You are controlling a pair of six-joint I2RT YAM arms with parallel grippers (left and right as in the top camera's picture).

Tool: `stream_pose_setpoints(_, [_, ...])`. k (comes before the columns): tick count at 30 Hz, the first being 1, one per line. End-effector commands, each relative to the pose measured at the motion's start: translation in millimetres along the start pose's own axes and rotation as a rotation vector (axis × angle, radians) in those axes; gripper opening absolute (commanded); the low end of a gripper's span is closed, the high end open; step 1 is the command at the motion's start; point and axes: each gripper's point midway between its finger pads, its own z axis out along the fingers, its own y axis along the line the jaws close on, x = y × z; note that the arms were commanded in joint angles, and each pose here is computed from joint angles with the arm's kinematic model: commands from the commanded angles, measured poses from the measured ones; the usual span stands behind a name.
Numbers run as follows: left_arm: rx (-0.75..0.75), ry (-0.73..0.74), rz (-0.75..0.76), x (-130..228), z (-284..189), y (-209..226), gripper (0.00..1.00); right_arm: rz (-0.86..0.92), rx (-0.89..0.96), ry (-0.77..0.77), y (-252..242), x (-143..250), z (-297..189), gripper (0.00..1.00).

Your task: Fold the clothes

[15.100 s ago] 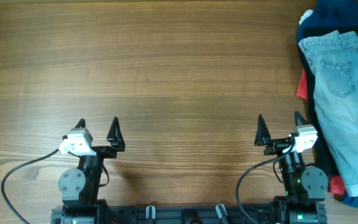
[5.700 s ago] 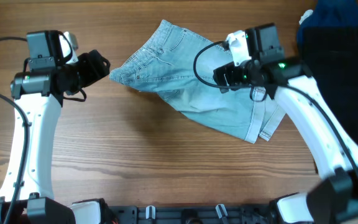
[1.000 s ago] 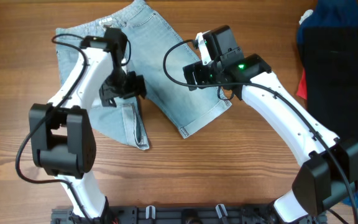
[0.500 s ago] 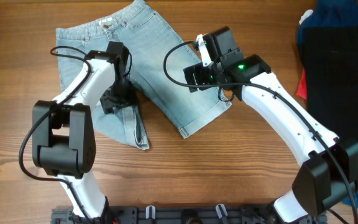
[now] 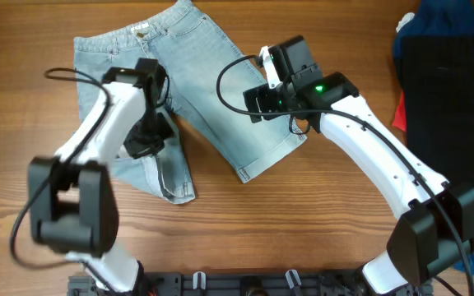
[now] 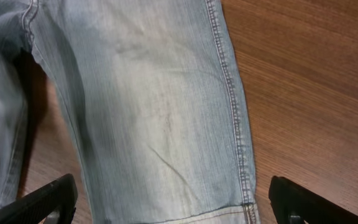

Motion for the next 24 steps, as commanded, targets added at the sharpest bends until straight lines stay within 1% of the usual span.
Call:
stream_pose_setpoints(1, [-0.007,-0.025,-0.103,16.3,-32.0,24.7,0.04,-0.004,-0.055,-0.001,8.2,1.4,-4.7,0.99])
stream_pose_setpoints(3, [-0.086,0.055,-0.152,40.4,-33.0,44.6,0.04,-0.004,-0.064,0.0,9.7,1.6,-4.8,1.0])
stream_pose_setpoints(5, [-0.146,0.111,-0.175,56.0,-28.0,56.9,0.04,-0.005,-0.069,0.002,10.6,2.0,-4.9,1.0])
stream_pose_setpoints(6, [-0.178,0.13,-0.186,62.8,-23.6,63.1,0.04,-0.005,-0.069,0.002,10.6,2.0,-4.9,0.99])
stream_pose_setpoints(10, [-0.333,0.197,-0.306,94.7,2.9,93.6,0.04,-0.005,-0.072,0.0,11.2,1.7,-4.9,0.99])
stream_pose_setpoints(12, [-0.371,0.24,-0.303,108.5,12.4,102.2,0.04,-0.005,-0.073,0.0,11.3,1.5,-4.9,0.99])
stream_pose_setpoints(14, [-0.353,0.27,-0.309,113.7,13.4,98.7,0.17,-0.005,-0.08,-0.003,12.6,0.9,-5.0,0.99])
stream_pose_setpoints(15, [-0.327,0.289,-0.306,116.3,13.1,94.4,0.22,-0.006,-0.092,-0.006,14.6,0.0,-5.2,0.99])
stream_pose_setpoints(16, [-0.3,0.3,-0.311,118.0,12.7,89.8,0.23,-0.007,-0.109,-0.012,17.6,-1.6,-5.5,0.99])
stream_pose_setpoints(17, [-0.288,0.291,-0.292,117.4,11.8,88.8,0.29,-0.008,-0.129,-0.022,21.1,-4.0,-6.0,1.0])
stream_pose_setpoints(18, [-0.292,0.271,-0.279,115.2,10.4,91.1,0.36,-0.01,-0.145,-0.031,24.0,-6.2,-6.4,0.99])
stream_pose_setpoints(19, [-0.309,0.233,-0.273,111.0,8.3,96.4,0.4,-0.01,-0.154,-0.043,25.5,-9.4,-6.8,0.99])
stream_pose_setpoints(20, [-0.299,0.216,-0.285,109.4,6.8,96.4,0.48,-0.012,-0.156,-0.055,26.0,-12.1,-7.0,1.0])
stream_pose_setpoints(24, [-0.127,0.084,-0.309,87.7,-11.1,77.3,0.67,-0.015,-0.154,-0.081,25.8,-18.6,-7.4,0.99])
